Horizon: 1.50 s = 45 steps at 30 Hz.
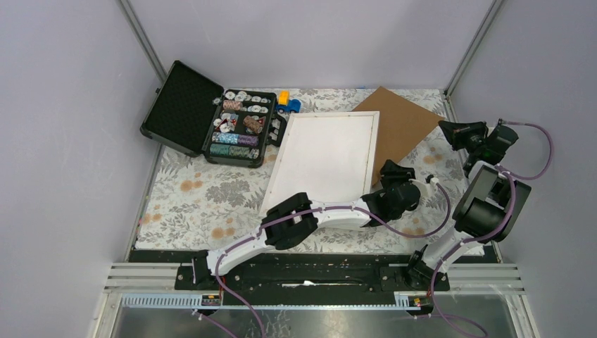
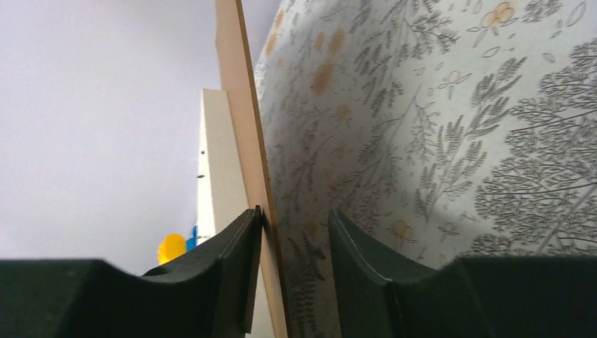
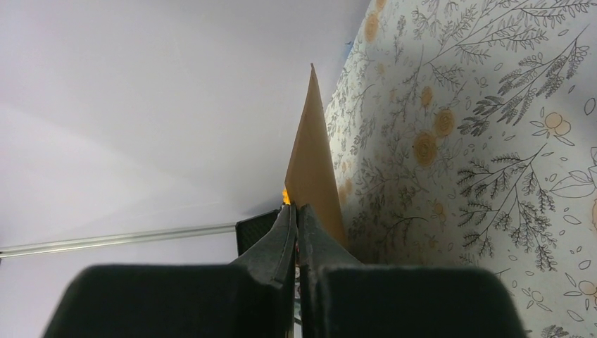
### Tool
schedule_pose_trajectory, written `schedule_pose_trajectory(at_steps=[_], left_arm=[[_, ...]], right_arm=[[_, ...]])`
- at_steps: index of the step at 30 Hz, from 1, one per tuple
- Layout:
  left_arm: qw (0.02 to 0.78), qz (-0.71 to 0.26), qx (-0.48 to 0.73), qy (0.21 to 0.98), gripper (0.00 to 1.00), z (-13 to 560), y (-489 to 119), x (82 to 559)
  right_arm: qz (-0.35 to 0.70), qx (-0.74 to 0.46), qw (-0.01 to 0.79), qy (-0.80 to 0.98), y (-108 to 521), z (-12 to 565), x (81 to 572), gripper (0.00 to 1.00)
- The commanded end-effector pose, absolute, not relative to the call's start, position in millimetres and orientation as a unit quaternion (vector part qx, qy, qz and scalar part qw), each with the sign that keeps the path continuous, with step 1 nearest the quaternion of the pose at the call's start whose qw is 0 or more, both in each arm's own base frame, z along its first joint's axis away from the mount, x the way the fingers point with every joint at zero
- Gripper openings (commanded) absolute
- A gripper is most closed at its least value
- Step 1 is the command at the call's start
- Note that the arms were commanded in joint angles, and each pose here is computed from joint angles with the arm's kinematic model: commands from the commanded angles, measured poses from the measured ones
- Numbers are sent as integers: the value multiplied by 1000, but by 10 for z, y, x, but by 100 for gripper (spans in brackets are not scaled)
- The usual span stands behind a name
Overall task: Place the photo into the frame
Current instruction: Pick up the photo frame item at the center of the board.
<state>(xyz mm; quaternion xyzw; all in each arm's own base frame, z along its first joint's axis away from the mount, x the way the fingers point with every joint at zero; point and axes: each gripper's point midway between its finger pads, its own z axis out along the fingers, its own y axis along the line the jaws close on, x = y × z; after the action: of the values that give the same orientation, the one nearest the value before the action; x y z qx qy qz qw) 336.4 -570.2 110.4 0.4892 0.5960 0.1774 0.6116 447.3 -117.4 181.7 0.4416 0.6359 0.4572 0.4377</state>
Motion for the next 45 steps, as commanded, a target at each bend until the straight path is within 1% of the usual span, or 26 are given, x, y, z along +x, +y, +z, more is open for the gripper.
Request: schedule_pose_trajectory(at_steps=[1,3,5,6,7,8,12,13,15,16,18,22,28,35,39,42,45], left_arm=[[646,194,457,580,39,1406,-5723,3370],[654,193,452,575,28,1501,-5742,3339],[666,190,442,571,4,1608,-5751,3313],[671,187,436,570,0,1670,-5763,3299],[674,183,437,567,0,1711,-5795,3255],[678,180,436,564,0,1767,-5823,3209],[699,135,423,560,0,2029,-5996,2947],[704,125,417,561,0,2097,-6028,2886],[719,99,401,559,0,2281,-6091,2748],[726,85,393,558,0,2378,-6121,2688],[740,54,374,556,0,2621,-6177,2554],[766,-25,331,551,0,3192,-6233,2336],[779,-109,283,549,0,3728,-6190,2193],[783,-183,240,544,0,4246,-5997,2058],[778,-224,216,546,0,4506,-5851,2026],[762,-245,199,565,0,4583,-5687,2123],[734,-278,183,592,0,4577,-5476,2321]], right_arm=[[473,379,500,619,-1147,2586,4441,0],[469,378,501,622,-1138,2605,4421,0],[463,374,502,627,-1124,2622,4394,0],[460,371,502,632,-1112,2632,4378,0],[455,371,497,639,-1094,2628,4355,2],[445,368,496,648,-1086,2631,4332,11],[353,375,494,700,-1192,2692,4211,70],[326,377,492,714,-1223,2718,4153,81],[281,370,501,730,-1271,2859,4044,97],[260,365,509,735,-1294,2975,3994,99],[222,364,513,745,-1322,3166,3861,100],[160,353,555,736,-1357,3718,3602,100],[143,323,614,706,-1192,4441,3313,100],[164,293,651,680,-964,4907,3125,100],[192,266,659,677,-810,5096,3087,100],[217,249,655,680,-700,5148,3084,100],[263,220,649,679,-538,5241,3101,100]])
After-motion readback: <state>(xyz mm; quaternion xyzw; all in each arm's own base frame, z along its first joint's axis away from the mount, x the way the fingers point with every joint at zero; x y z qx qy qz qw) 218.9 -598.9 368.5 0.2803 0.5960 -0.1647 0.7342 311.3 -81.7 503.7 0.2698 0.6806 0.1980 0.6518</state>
